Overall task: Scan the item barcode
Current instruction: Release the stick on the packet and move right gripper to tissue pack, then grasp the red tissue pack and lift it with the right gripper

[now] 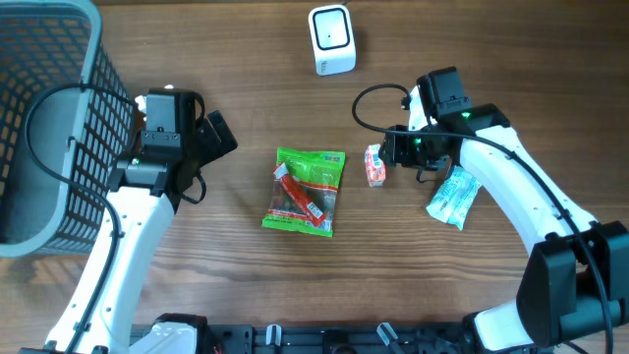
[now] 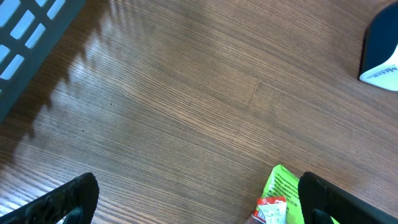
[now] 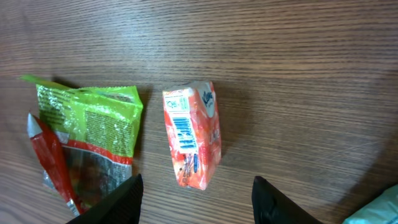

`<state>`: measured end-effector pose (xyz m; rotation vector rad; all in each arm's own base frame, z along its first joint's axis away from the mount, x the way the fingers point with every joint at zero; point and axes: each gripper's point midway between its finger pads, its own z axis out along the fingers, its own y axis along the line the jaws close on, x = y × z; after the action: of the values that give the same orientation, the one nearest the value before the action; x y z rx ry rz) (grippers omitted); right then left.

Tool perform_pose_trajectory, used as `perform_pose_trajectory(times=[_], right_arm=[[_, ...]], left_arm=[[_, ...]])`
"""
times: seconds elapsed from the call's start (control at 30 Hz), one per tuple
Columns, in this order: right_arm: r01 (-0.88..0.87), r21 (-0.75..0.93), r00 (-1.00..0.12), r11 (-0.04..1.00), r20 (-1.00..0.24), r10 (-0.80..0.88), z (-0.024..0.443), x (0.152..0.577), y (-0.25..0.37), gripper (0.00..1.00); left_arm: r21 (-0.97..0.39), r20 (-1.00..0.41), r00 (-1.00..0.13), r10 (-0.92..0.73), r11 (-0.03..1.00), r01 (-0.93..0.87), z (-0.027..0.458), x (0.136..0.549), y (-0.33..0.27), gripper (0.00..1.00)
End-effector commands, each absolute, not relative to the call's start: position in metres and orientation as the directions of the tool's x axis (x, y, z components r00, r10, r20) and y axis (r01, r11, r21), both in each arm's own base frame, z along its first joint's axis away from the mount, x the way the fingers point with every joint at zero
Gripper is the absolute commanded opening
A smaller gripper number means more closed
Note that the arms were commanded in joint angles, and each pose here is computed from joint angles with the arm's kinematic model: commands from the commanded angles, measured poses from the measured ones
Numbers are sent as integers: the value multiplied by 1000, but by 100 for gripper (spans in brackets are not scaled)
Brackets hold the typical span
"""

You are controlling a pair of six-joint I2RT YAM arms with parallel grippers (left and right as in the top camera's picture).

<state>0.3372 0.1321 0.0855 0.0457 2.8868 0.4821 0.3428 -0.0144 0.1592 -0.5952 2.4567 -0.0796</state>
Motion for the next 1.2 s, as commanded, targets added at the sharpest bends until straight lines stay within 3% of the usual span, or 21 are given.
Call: perform_pose_trajectory(times=[0.0,0.27,0.33,0.43,0.7,1.0,1.17], right_arm=[[-11,301,-970,954,-234,63,91,341,128,57],[6,241,-966,971,-248,68,88,343,117,55],[4,232,-964,973,-258,66,84,344,116,30],[-4,242,-954,970,-292,69,76,350,117,4],[-11,269,-940,963,-331,82,51,349,120,8],[-75,435,-953,897,-297,64,41,332,153,8],[-185,538,-945,823,-327,1,56,328,191,15]], left_arm=[[-188,-556,-707,-437,895,-405,163,345,-11,100],[-188,-556,-707,-437,895,-405,163,345,-11,100],[-188,-556,-707,-437,895,-405,163,345,-11,100],[-188,-556,-707,-437,895,-405,163,345,-11,100],[-188,-556,-707,-437,895,-405,163,345,-11,100],[-188,-556,-707,-437,895,-405,163,345,-11,100],[-188,-556,-707,-437,895,-405,163,345,-11,100]])
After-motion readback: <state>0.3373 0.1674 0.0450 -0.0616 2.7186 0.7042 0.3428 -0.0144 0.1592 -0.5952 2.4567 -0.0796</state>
